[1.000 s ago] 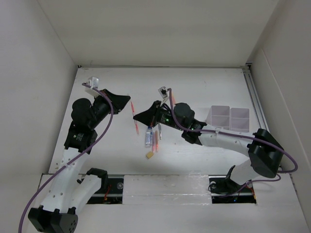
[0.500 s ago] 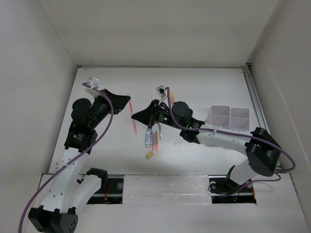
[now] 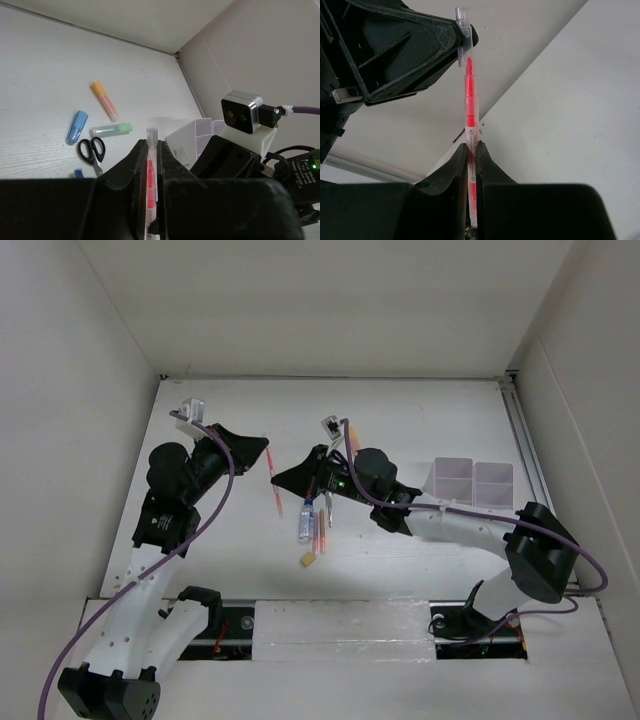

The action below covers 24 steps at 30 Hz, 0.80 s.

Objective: Sort the stationery into containers
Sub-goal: Close the pen cap on the pen.

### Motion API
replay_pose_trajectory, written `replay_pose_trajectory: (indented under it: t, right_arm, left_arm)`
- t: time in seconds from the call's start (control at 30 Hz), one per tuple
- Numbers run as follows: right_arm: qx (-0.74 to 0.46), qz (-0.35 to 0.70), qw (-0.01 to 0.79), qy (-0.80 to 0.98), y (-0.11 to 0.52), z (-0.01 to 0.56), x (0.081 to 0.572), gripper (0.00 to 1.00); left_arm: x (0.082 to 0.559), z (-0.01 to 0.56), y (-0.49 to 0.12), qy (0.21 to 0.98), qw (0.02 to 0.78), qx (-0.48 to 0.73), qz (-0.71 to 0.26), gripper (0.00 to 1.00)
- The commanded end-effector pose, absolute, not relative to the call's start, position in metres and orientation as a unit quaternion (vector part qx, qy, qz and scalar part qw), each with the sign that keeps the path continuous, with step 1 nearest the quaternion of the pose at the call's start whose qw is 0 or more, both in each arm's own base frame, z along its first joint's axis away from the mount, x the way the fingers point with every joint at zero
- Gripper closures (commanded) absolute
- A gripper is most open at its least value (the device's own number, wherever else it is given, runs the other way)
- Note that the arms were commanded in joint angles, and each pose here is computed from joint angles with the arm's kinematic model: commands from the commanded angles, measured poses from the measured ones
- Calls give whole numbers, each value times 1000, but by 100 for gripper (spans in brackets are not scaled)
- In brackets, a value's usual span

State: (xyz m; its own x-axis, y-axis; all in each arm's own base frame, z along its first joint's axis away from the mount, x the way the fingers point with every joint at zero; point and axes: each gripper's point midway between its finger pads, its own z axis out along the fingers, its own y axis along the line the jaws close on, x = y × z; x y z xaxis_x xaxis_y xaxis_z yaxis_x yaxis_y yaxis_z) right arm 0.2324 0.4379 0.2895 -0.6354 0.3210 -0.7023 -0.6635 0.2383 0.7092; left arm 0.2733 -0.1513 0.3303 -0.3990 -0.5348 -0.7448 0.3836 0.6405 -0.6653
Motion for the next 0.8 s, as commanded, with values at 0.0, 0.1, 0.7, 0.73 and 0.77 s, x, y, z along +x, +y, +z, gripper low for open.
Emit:
replay_pose_trajectory:
  t: [0.0,0.1,0.7,0.73,0.77]
  right_arm:
    - [-133,615,438,642,429,320,233,100]
    - [-130,611,437,647,425,319,232,100]
    - [-126,602,452,646,418,322,237,100]
    - [-126,602,452,646,418,322,237,100]
    - [-126,602,452,646,418,322,237,100]
  left_arm:
    - [268,336,-153,714,558,-28,-422,100]
    - [267,337,-156,714,555,-16,-426,100]
    - [262,320,-169,720,521,0,-459,100]
    - [262,321,-170,720,518,-4,-462,100]
    - [262,323,-170,716,522,-3,-463,100]
